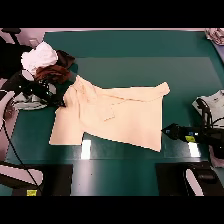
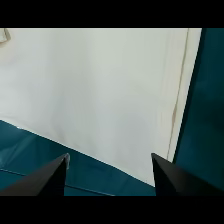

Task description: Fold the shirts.

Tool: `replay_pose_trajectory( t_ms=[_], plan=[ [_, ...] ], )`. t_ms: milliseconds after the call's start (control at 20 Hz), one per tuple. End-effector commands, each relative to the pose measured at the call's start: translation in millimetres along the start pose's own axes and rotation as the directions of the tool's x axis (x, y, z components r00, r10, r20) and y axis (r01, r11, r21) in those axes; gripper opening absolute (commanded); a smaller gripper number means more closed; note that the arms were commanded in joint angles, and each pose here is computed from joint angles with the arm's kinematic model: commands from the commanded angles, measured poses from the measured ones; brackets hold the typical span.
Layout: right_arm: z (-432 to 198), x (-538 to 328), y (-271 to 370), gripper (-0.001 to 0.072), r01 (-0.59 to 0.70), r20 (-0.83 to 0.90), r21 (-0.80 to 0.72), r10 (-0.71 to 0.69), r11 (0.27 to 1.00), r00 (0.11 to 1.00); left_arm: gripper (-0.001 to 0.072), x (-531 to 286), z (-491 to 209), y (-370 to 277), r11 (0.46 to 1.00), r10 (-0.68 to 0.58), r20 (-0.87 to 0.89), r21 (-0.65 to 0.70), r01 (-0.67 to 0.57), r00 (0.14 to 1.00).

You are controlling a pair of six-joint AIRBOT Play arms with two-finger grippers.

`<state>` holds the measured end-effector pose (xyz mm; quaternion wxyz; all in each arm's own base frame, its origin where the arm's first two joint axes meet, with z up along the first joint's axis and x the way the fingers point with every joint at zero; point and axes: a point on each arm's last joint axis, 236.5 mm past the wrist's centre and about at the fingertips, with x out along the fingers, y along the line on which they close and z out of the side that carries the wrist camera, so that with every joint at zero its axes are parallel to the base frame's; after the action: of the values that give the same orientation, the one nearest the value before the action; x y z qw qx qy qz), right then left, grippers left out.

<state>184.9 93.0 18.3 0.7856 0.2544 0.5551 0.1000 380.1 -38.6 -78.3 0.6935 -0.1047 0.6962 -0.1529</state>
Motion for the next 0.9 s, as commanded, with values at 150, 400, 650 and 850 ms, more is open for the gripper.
replay_pose_trajectory(
  t_ms=[150, 400, 650, 850],
  plan=[
    [-1, -6, -53, 0.0691, 0.225, -0.004, 0.034, -0.225, 0.974, 0.974, 0.0036, -5, -15, -35, 0.990, -0.143, -0.057, -0.020, 0.142, 0.988],
    [-7, 8, -63, 0.0691, 0.245, -0.079, 0.057, -0.241, 0.968, 0.967, 0.0035, -28, -15, -46, 0.990, -0.141, -0.015, -0.012, 0.141, 0.990],
    [-24, 65, -66, 0.0691, 0.173, -0.201, 0.206, -0.132, 0.963, 0.971, 0.0035, -57, -17, -59, 0.991, -0.134, 0.045, -0.018, 0.135, 0.990],
    [-37, 102, -54, 0.0680, 0.090, -0.243, 0.330, -0.008, 0.940, 0.970, 0.0035, -73, -22, -67, 0.991, -0.134, 0.064, -0.015, 0.135, 0.989]
  ],
)
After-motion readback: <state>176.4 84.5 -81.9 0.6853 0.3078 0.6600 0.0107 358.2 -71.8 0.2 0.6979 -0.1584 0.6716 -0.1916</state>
